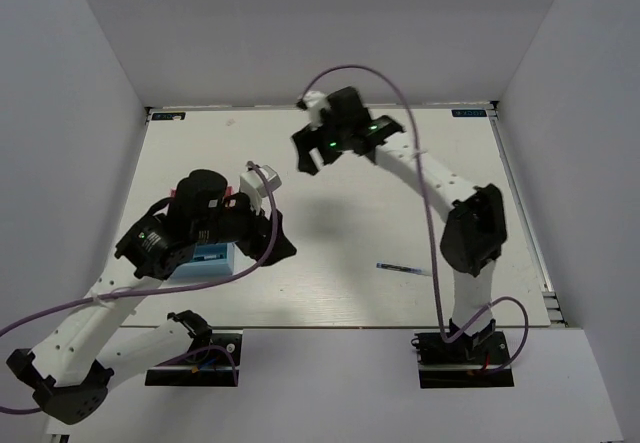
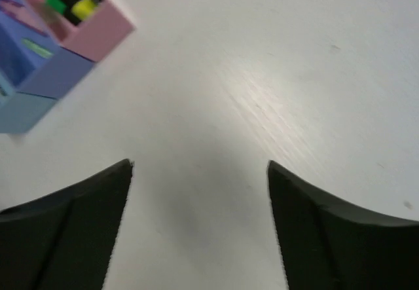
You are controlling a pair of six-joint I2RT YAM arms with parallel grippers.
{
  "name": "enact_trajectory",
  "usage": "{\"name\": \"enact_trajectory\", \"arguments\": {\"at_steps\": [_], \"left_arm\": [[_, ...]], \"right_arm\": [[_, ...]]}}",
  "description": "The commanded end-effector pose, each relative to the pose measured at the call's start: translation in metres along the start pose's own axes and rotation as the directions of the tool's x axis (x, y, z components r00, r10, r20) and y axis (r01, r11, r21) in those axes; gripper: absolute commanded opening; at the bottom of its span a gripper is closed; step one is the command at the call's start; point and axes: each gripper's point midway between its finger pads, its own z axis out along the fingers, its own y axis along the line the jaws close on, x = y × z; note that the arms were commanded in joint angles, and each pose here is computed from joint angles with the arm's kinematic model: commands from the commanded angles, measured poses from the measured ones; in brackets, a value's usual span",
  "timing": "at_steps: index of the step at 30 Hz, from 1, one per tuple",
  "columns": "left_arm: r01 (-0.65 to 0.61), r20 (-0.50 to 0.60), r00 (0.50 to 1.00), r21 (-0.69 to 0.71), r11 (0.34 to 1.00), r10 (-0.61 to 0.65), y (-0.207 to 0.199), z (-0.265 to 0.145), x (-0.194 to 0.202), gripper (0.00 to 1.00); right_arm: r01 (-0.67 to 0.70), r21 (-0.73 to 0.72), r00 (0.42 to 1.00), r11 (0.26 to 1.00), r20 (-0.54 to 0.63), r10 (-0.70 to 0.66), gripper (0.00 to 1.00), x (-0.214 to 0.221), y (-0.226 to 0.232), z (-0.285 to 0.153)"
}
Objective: Sort the stationery into containers
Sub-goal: Move the pen to the center of the board.
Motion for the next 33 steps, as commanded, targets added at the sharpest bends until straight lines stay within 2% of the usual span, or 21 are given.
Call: {"name": "enact_trajectory", "arguments": {"at_steps": [1, 2, 3, 4, 5, 6, 8, 9, 10, 11, 12, 13, 16, 21, 23, 26, 27, 28, 29, 32, 33], "left_arm": [[-0.074, -0.010, 0.997, 0.110, 0.991, 0.075, -0.011, 0.019, 0.008, 0.91], [-0.105, -0.001, 0.994, 0.110, 0.988, 0.106, -0.010, 0.026, 0.007, 1.00], [-0.106, -0.035, 0.993, 0.108, 0.989, 0.110, -0.005, 0.041, 0.013, 1.00], [-0.137, -0.042, 0.989, 0.137, 0.981, 0.144, -0.013, 0.047, 0.015, 1.00], [-0.166, -0.096, 0.979, 0.123, 0.978, 0.179, -0.005, 0.065, 0.021, 1.00], [-0.209, -0.100, 0.970, 0.125, 0.970, 0.222, -0.007, 0.070, 0.017, 1.00], [-0.293, -0.167, 0.935, 0.132, 0.947, 0.313, -0.011, 0.094, 0.026, 1.00], [-0.369, -0.133, 0.911, 0.155, 0.916, 0.389, -0.022, 0.096, 0.010, 1.00], [-0.369, -0.209, 0.893, 0.169, 0.914, 0.399, -0.018, 0.119, 0.023, 1.00], [-0.394, -0.226, 0.876, 0.172, 0.903, 0.426, -0.020, 0.126, 0.025, 1.00], [-0.415, -0.200, 0.872, 0.183, 0.891, 0.447, -0.029, 0.129, 0.012, 1.00], [-0.407, -0.256, 0.857, 0.199, 0.891, 0.448, -0.024, 0.149, 0.023, 1.00], [-0.368, -0.305, 0.851, 0.231, 0.901, 0.426, -0.027, 0.174, 0.026, 1.00], [-0.307, -0.343, 0.850, 0.295, 0.905, 0.400, -0.030, 0.205, 0.021, 1.00], [-0.325, -0.368, 0.821, 0.328, 0.887, 0.437, -0.029, 0.222, 0.031, 1.00], [-0.371, -0.386, 0.781, 0.346, 0.862, 0.491, -0.024, 0.247, 0.040, 0.86], [-0.410, -0.388, 0.770, 0.308, 0.859, 0.507, -0.021, 0.253, 0.032, 0.76], [-0.412, -0.422, 0.753, 0.296, 0.862, 0.505, -0.014, 0.264, 0.040, 0.54], [-0.421, -0.443, 0.739, 0.284, 0.861, 0.507, -0.009, 0.274, 0.041, 0.52], [-0.428, -0.439, 0.741, 0.275, 0.861, 0.509, -0.009, 0.292, 0.040, 0.62], [-0.428, -0.442, 0.734, 0.287, 0.857, 0.516, -0.011, 0.298, 0.042, 0.62]], "right_arm": [[-0.193, 0.002, 0.972, 0.981, -0.137, 0.191, 0.91, 0.054, -0.040, -0.058], [-0.231, 0.016, 0.964, 0.973, -0.136, 0.231, 0.91, 0.061, -0.054, -0.082], [-0.253, -0.040, 0.960, 0.967, -0.131, 0.246, 0.91, 0.069, -0.043, -0.098], [-0.310, -0.017, 0.943, 0.951, -0.137, 0.305, 0.91, 0.093, -0.063, -0.109], [-0.272, -0.083, 0.960, 0.959, -0.097, 0.264, 0.88, 0.093, -0.046, -0.132], [-0.287, -0.104, 0.954, 0.952, -0.126, 0.274, 0.85, 0.113, -0.040, -0.135], [-0.293, -0.114, 0.951, 0.949, -0.138, 0.277, 0.63, 0.135, -0.040, -0.149], [-0.267, -0.115, 0.961, 0.957, -0.107, 0.255, 0.55, 0.131, -0.032, -0.166], [-0.267, -0.102, 0.961, 0.958, -0.100, 0.257, 0.46, 0.136, -0.035, -0.173], [-0.283, -0.085, 0.956, 0.955, -0.110, 0.274, 0.34, 0.151, -0.033, -0.178], [-0.279, -0.075, 0.957, 0.957, -0.106, 0.270, 0.32, 0.156, -0.034, -0.182], [-0.265, -0.044, 0.962, 0.963, -0.077, 0.261, 0.32, 0.156, -0.035, -0.193], [-0.279, 0.026, 0.959, 0.960, -0.052, 0.280, 0.32, 0.171, -0.046, -0.207], [-0.335, 0.126, 0.939, 0.934, -0.036, 0.342, 0.32, 0.192, -0.065, -0.221], [-0.367, 0.167, 0.927, 0.915, -0.018, 0.375, 0.32, 0.199, -0.078, -0.229], [-0.386, 0.197, 0.921, 0.901, 0.032, 0.387, 0.32, 0.201, -0.088, -0.238], [-0.411, 0.225, 0.911, 0.883, 0.062, 0.408, 0.26, 0.204, -0.100, -0.246], [-0.429, 0.219, 0.903, 0.876, 0.079, 0.422, 0.22, 0.203, -0.100, -0.247], [-0.430, 0.224, 0.903, 0.875, 0.100, 0.418, 0.18, 0.202, -0.101, -0.251], [-0.473, 0.226, 0.881, 0.851, 0.138, 0.453, 0.17, 0.208, -0.106, -0.258], [-0.487, 0.232, 0.873, 0.842, 0.143, 0.466, 0.17, 0.212, -0.109, -0.260]]}}
